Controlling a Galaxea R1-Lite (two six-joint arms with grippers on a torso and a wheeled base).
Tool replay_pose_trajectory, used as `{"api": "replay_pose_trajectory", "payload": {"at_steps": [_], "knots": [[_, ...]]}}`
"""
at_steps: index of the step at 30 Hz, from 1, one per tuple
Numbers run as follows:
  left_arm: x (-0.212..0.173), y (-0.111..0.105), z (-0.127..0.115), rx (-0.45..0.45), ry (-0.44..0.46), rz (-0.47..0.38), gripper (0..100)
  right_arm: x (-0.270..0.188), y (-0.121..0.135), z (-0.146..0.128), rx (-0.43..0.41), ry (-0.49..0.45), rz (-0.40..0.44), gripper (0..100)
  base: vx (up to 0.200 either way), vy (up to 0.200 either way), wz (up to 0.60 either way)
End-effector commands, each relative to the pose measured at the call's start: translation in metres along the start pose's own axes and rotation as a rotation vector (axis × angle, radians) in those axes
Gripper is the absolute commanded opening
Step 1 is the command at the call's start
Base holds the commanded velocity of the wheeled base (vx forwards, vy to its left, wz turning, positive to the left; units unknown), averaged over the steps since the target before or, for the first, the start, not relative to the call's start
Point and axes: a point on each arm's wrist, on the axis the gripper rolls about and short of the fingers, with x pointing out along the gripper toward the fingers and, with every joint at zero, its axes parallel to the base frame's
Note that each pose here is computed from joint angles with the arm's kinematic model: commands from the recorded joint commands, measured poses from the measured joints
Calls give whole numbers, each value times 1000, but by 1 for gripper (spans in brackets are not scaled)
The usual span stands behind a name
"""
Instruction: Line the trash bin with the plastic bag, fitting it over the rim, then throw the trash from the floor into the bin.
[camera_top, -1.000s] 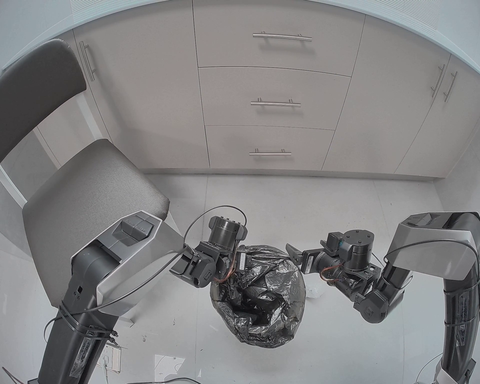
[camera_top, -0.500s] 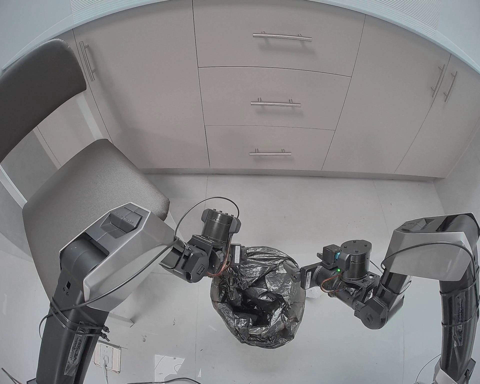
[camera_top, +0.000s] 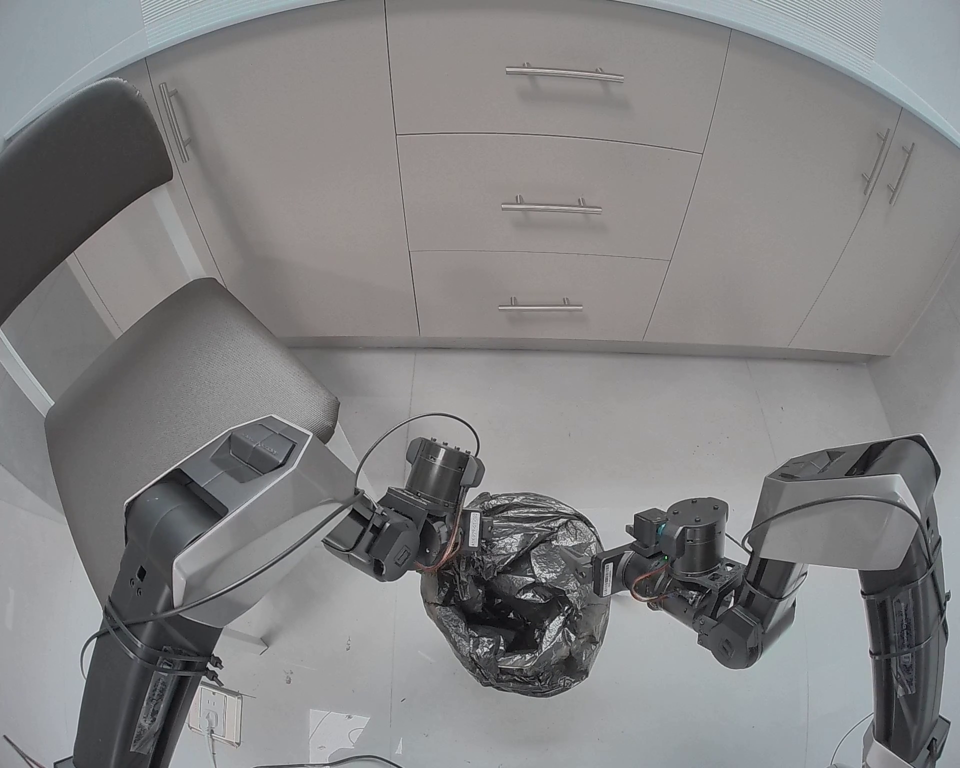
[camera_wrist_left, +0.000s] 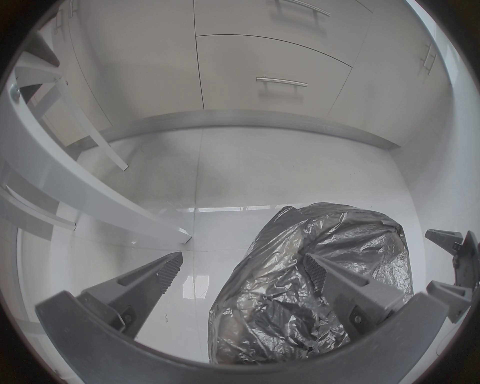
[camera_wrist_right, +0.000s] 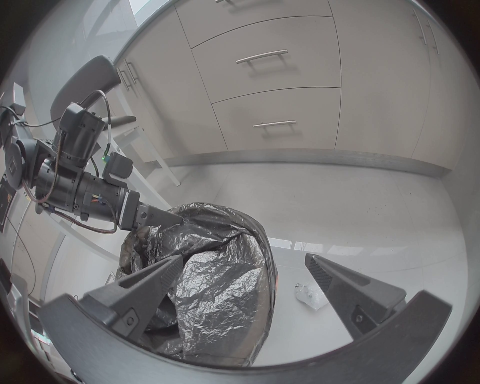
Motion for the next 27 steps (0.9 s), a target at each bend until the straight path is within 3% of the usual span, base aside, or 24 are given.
{"api": "replay_pose_trajectory", "payload": {"at_steps": [1,14,27], "knots": [[1,1,-6,-4,16,4,100,4,0,-10,-11,25,-1,100,0,0,0],[17,-5,-32,30,43,0,100,8,-2,-15,-12,30,-5,100,0,0,0],[20,-6,-34,53,45,-1,100,8,-1,-13,-11,21,-4,100,0,0,0]]}}
